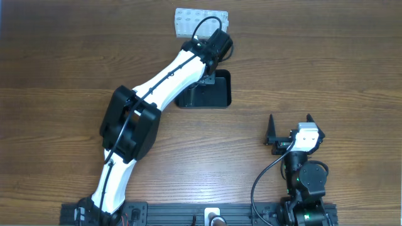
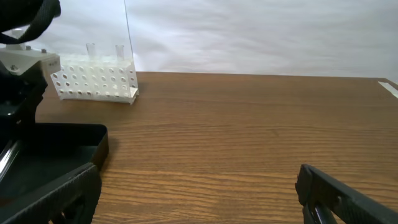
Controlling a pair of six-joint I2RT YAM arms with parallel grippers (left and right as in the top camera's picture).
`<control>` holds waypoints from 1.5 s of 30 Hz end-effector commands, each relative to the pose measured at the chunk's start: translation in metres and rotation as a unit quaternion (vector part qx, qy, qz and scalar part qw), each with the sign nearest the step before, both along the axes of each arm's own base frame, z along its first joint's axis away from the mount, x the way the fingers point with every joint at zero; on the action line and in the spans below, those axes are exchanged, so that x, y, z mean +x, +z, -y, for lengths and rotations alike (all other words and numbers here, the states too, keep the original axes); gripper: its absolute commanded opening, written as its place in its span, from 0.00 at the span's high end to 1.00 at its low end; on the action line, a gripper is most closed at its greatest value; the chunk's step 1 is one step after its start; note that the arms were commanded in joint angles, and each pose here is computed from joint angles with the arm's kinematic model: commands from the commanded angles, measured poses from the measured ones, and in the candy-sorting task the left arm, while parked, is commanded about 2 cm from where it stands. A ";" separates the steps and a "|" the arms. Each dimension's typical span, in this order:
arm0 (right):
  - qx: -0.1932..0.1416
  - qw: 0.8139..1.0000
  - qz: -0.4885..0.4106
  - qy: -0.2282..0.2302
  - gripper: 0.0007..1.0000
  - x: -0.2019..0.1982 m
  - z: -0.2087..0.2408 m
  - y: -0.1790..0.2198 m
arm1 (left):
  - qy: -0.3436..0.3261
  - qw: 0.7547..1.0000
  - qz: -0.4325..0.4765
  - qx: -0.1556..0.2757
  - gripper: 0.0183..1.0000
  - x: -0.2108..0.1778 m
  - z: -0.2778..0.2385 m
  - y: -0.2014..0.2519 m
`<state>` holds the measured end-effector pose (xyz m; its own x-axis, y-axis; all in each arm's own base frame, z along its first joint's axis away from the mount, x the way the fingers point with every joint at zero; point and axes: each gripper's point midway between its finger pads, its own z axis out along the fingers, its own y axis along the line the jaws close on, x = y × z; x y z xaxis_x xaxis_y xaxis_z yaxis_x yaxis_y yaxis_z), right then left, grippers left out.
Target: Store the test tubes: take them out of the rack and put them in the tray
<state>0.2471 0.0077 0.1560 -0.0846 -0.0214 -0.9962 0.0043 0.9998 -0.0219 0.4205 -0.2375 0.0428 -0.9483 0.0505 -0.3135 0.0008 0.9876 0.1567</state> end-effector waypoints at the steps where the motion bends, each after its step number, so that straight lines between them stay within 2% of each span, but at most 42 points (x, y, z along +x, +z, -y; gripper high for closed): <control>1: -0.002 1.000 -0.004 -0.001 0.01 0.000 0.001 -0.003 | 0.000 1.000 -0.006 -0.001 0.96 0.003 -0.004 -0.006; 9: -0.002 1.000 -0.003 -0.001 0.01 0.000 0.001 -0.003 | -0.001 1.000 -0.019 0.002 0.96 0.001 -0.003 -0.020; 13: -0.002 1.000 -0.003 -0.001 0.01 0.000 0.001 -0.003 | -0.002 1.000 -0.018 -0.001 0.89 0.002 -0.002 -0.020; 14: -0.002 1.000 -0.003 -0.001 0.01 0.000 0.001 -0.003 | -0.002 1.000 -0.018 -0.001 0.79 0.002 -0.002 -0.020; 15: -0.002 1.000 -0.003 -0.001 0.01 0.000 0.001 -0.003 | -0.002 1.000 -0.018 -0.002 0.65 0.002 -0.002 -0.020; 17: -0.002 1.000 -0.004 -0.001 0.01 0.000 0.001 -0.003 | -0.002 1.000 -0.013 -0.005 0.61 0.002 -0.001 -0.014; 19: -0.002 1.000 -0.004 -0.001 0.01 0.000 0.001 -0.003 | -0.003 1.000 -0.004 -0.011 0.53 0.004 0.001 -0.004; 22: -0.002 1.000 -0.003 -0.001 0.01 0.000 0.001 -0.003 | -0.004 0.999 0.026 -0.031 0.41 0.006 0.004 0.030; 25: -0.002 1.000 -0.003 -0.001 0.01 0.000 0.001 -0.003 | -0.001 0.996 0.073 -0.048 0.16 0.010 0.001 0.077; 26: -0.002 1.000 -0.004 -0.001 0.01 0.000 0.001 -0.003 | 0.003 0.994 0.099 -0.055 0.02 0.013 -0.003 0.099; 32: -0.002 1.000 -0.003 -0.001 0.01 0.000 0.001 -0.003 | 0.054 0.960 0.259 -0.088 0.00 0.030 -0.049 0.224; 35: -0.002 1.000 -0.003 -0.001 0.01 0.000 0.001 -0.003 | 0.012 0.943 0.324 -0.073 0.00 0.035 -0.075 0.277; 39: -0.002 1.000 -0.004 -0.001 0.01 0.000 0.001 -0.003 | -0.021 0.927 0.369 -0.064 0.00 0.033 -0.104 0.308; 45: -0.002 1.000 -0.003 -0.001 0.01 0.000 0.001 -0.003 | -0.026 0.902 0.419 -0.099 0.00 0.014 -0.151 0.317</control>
